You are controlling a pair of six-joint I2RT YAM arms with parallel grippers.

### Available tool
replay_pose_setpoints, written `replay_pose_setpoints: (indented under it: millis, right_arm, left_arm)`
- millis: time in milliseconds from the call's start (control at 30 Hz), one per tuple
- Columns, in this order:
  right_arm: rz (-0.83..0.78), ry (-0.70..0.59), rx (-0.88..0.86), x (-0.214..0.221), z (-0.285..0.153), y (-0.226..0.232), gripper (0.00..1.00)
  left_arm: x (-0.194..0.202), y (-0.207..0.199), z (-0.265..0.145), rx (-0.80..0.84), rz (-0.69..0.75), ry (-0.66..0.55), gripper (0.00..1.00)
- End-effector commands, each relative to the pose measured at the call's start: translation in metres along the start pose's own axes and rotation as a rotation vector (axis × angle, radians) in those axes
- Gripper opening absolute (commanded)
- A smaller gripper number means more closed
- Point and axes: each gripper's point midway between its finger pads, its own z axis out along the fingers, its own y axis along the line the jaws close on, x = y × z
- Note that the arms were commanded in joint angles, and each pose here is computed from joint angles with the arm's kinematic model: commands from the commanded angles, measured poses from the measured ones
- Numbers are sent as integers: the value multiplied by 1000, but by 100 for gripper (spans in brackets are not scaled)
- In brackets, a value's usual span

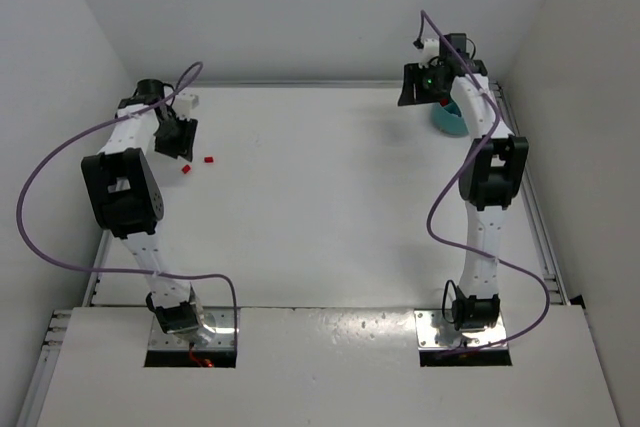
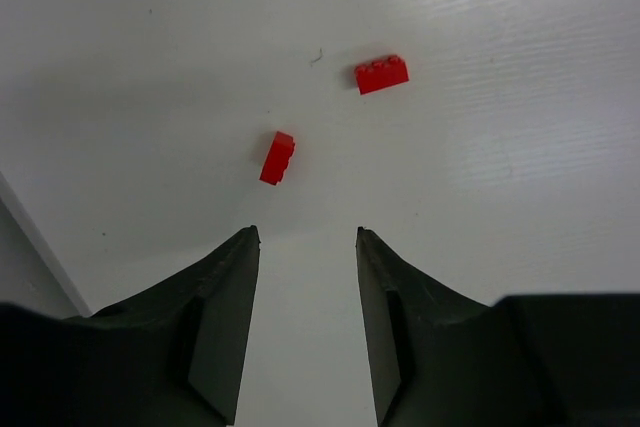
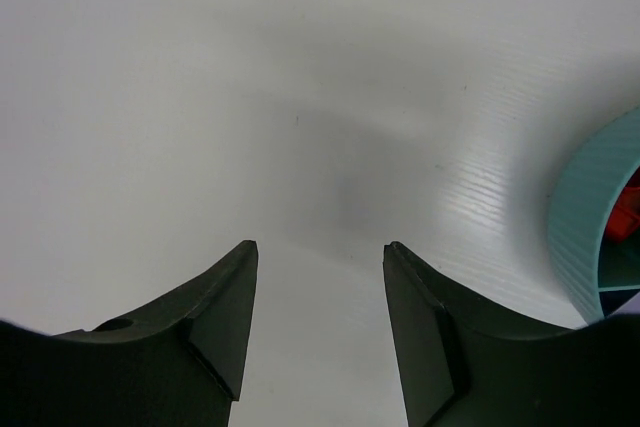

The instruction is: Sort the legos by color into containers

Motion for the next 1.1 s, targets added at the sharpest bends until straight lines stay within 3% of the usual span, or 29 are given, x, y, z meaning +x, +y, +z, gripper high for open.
replay_pose_setpoints:
  millis: [0, 400, 600, 1067]
  right_arm:
    - [-52, -79, -39, -30, -25, 20, 53]
    - [-66, -75, -17, -30, -24, 20, 53]
    - [-75, -81, -13, -32, -26, 25, 53]
    - [-81, -78, 9, -31, -30, 26, 53]
  left_arm:
    - [19, 11, 5, -10, 40, 68, 49]
    - [38, 22, 45, -40, 34, 160, 50]
    - [31, 27, 55, -46, 35, 147, 50]
    - [27, 32, 76, -35, 70, 144, 38]
